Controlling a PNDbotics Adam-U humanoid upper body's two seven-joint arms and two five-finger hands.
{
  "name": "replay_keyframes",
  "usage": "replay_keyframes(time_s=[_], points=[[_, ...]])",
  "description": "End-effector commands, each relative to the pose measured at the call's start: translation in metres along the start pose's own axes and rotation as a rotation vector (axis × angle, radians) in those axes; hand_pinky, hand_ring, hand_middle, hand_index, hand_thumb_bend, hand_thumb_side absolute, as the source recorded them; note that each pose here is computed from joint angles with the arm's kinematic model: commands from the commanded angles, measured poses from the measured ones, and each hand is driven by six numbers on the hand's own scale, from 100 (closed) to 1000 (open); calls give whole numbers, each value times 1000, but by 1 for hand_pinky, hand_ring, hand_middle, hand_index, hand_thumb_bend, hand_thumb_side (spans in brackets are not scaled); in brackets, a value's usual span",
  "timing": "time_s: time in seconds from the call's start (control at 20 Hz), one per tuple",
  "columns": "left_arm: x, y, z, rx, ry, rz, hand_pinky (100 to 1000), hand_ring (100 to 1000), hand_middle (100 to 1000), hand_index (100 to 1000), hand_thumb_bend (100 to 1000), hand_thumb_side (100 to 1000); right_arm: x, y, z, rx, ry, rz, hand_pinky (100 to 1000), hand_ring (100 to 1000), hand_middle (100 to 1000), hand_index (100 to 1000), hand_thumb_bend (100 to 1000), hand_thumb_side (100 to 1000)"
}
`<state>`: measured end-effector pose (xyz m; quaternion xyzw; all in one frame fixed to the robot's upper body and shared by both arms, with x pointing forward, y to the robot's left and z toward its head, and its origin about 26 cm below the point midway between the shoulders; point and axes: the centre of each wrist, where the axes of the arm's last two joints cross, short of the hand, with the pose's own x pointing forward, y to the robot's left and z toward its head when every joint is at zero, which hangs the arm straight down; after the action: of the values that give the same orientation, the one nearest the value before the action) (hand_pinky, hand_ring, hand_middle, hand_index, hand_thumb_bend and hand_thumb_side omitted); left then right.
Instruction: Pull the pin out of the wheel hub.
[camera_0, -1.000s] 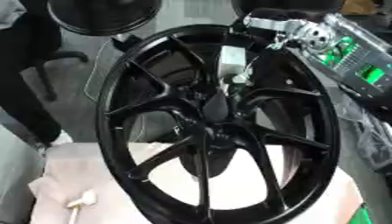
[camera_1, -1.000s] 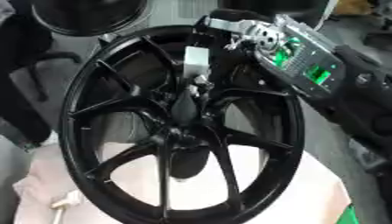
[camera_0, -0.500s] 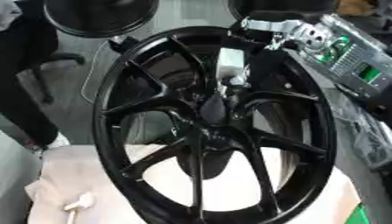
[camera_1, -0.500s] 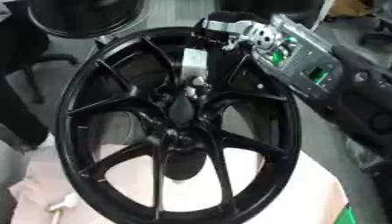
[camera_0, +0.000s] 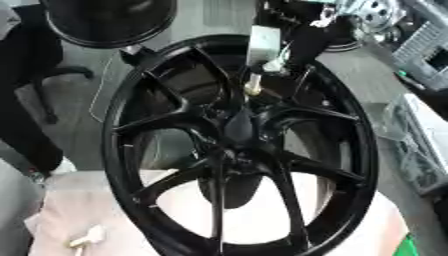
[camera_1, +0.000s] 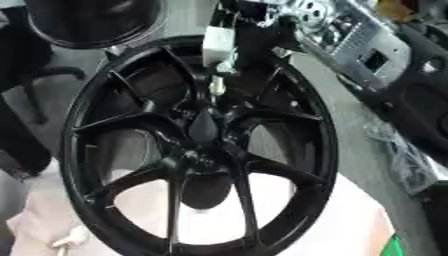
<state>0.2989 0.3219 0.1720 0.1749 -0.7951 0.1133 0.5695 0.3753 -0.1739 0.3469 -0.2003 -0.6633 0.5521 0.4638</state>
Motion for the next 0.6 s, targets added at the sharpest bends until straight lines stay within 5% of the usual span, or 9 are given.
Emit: replay_keyframes(time_s=[0.05,0.6], points=[[7,3,-1,5,-28,-8,736,725,724,801,301,772,-4,-32,33,-134,18,2,781,562,274,468,366,100],[7,10,-1,60,-39,1,738,724,724,801,302,767,-110,-66,109,-483,415,-108,774,571,350,539,348,100]])
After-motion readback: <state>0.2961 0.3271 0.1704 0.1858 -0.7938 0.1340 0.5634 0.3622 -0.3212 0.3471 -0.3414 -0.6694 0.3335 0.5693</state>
